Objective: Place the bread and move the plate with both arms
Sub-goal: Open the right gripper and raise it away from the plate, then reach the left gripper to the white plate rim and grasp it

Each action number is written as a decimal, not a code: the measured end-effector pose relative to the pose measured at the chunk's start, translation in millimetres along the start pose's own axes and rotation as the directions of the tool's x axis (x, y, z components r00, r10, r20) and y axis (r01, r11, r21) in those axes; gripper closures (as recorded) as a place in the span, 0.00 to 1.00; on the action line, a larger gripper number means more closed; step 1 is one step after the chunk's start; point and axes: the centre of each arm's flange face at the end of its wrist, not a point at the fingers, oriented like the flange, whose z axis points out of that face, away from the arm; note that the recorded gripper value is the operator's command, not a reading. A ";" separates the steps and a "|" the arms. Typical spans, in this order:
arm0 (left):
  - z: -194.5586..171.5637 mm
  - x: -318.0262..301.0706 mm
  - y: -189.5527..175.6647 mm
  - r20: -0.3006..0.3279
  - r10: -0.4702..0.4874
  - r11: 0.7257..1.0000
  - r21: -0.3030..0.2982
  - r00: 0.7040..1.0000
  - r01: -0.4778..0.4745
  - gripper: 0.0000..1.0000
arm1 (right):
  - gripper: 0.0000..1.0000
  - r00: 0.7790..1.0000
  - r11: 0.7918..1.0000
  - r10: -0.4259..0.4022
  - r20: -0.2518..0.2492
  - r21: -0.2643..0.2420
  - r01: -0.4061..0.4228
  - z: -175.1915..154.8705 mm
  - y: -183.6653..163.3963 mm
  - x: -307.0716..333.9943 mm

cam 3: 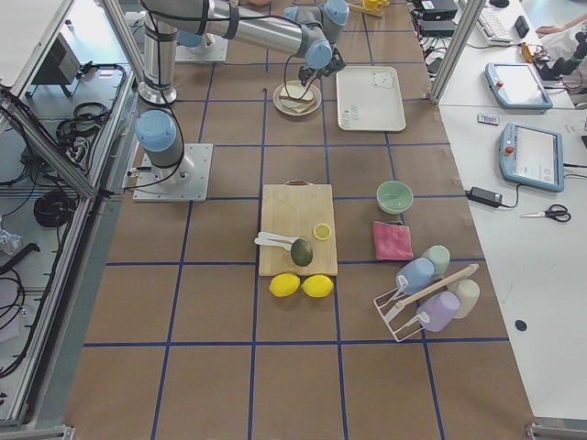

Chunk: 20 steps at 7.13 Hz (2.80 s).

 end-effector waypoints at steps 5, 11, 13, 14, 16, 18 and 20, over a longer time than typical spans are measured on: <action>1.9 0.5 -2.0 0.001 0.006 1.000 -0.003 1.000 -0.006 0.00 | 0.00 0.916 0.896 -0.397 -0.066 0.189 0.402 -95.9 -41.2 58.9; 132.7 26.9 -23.3 0.002 -0.162 0.976 -0.145 0.987 0.160 0.00 | 0.00 0.693 0.690 -0.688 -0.215 0.101 0.716 -178.0 -71.4 138.1; 225.1 69.7 -8.0 0.017 -0.238 0.962 -0.135 0.971 0.238 0.00 | 0.00 0.673 0.675 -0.706 -0.222 0.077 0.734 -182.4 -70.7 143.4; 265.6 85.5 3.1 0.019 -0.259 0.956 -0.137 0.966 0.259 0.00 | 0.00 0.671 0.673 -0.709 -0.216 0.078 0.736 -184.8 -68.1 144.2; 321.3 125.4 23.7 0.014 -0.285 0.943 -0.173 0.958 0.283 0.10 | 0.00 0.671 0.669 -0.712 -0.208 0.087 0.738 -190.3 -63.2 145.8; 349.7 144.5 31.1 0.013 -0.252 0.949 -0.193 0.968 0.250 0.10 | 0.00 0.655 0.649 -0.735 -0.177 0.096 0.754 -194.8 -57.3 146.0; 364.3 147.3 27.9 0.008 -0.225 0.957 -0.185 0.974 0.223 0.22 | 0.00 0.644 0.636 -0.748 -0.162 0.105 0.765 -197.4 -54.8 145.8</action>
